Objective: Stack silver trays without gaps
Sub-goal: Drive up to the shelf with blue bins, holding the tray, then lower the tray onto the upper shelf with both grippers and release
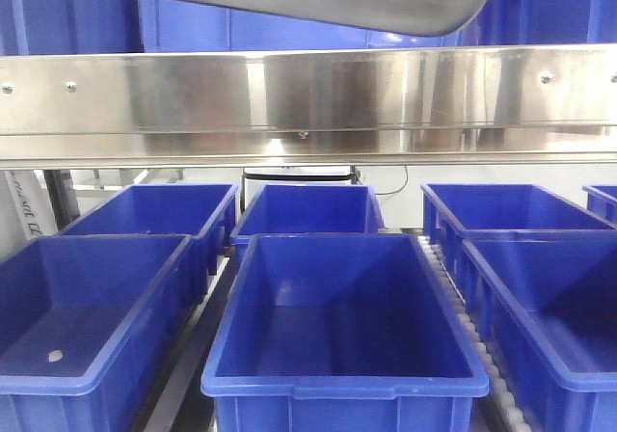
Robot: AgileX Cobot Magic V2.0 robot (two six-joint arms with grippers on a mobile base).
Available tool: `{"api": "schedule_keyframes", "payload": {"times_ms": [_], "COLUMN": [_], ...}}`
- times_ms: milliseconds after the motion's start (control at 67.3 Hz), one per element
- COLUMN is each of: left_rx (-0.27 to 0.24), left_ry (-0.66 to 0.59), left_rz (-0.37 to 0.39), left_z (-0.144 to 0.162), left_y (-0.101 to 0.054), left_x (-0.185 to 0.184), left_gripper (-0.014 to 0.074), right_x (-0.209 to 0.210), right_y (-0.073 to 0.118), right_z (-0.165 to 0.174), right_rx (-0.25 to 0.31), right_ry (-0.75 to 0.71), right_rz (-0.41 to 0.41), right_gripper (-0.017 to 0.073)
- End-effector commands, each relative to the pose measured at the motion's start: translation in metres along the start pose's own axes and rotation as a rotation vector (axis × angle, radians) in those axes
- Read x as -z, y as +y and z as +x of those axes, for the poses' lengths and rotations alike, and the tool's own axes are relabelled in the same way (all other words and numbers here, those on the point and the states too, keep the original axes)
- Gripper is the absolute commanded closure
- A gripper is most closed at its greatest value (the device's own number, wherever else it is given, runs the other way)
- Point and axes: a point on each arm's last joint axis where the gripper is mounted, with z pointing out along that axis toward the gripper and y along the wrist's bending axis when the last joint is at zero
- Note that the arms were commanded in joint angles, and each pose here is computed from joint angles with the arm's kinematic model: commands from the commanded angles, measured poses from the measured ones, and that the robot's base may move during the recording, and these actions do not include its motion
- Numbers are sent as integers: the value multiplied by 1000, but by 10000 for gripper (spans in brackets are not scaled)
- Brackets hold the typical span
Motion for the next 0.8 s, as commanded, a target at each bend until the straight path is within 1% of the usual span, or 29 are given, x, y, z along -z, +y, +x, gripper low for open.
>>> {"api": "schedule_keyframes", "payload": {"times_ms": [0,30,59,134,178,193,223,297,312,357,386,431,446,475,520,550,579,609,624,669,698,787], "left_rx": [0,-1,-8,-3,23,41,64,95,88,82,86,77,64,68,99,105,130,145,141,163,183,193], "left_ry": [-13,-14,-14,30,60,81,100,124,126,125,135,156,162,178,208,229,240,245,251,239,237,230], "left_rz": [128,140,174,256,301,312,311,311,300,303,304,317,322,331,353,364,381,385,385,390,386,376], "left_z": [0,0,0,-2,-6,-7,-11,-22,-23,-33,-38,-45,-47,-51,-58,-60,-64,-68,-69,-76,-79,-87], "left_y": [-16,-17,-20,-23,-24,-24,-21,-16,-14,-11,-8,-7,-7,-7,-6,-7,-7,-4,-4,-1,2,4], "left_x": [3,3,4,1,-3,-4,-10,-24,-28,-37,-44,-58,-62,-69,-82,-92,-97,-106,-111,-121,-128,-147], "left_gripper": [610,610,610,610,610,610,610,610,610,610,610,610,610,610,610,610,610,610,610,610,610,610], "right_x": [8,6,5,4,1,2,0,-8,-9,-16,-18,-25,-27,-35,-42,-48,-58,-63,-66,-76,-84,-105], "right_y": [24,19,15,8,5,4,1,-4,-5,-5,-6,-5,-4,-3,-2,-2,-1,-2,-2,-3,-3,-9], "right_z": [-14,-14,-15,-22,-28,-31,-36,-53,-56,-66,-73,-85,-88,-94,-105,-111,-115,-122,-125,-131,-136,-148], "right_rx": [24,18,10,-13,-25,-33,-35,-24,-22,-11,-7,-1,1,2,-4,-7,-17,-19,-21,-34,-30,-44], "right_ry": [-149,-133,-128,-144,-160,-166,-177,-203,-207,-215,-227,-240,-245,-243,-245,-239,-221,-218,-213,-196,-187,-163], "right_rz": [-246,-205,-179,-150,-132,-128,-113,-67,-59,-36,-27,-16,-14,-8,-3,-3,-7,-10,-14,-23,-23,-20], "right_gripper": [575,575,575,575,575,575,575,575,575,575,575,575,575,575,575,575,575,575,575,575,575,575]}}
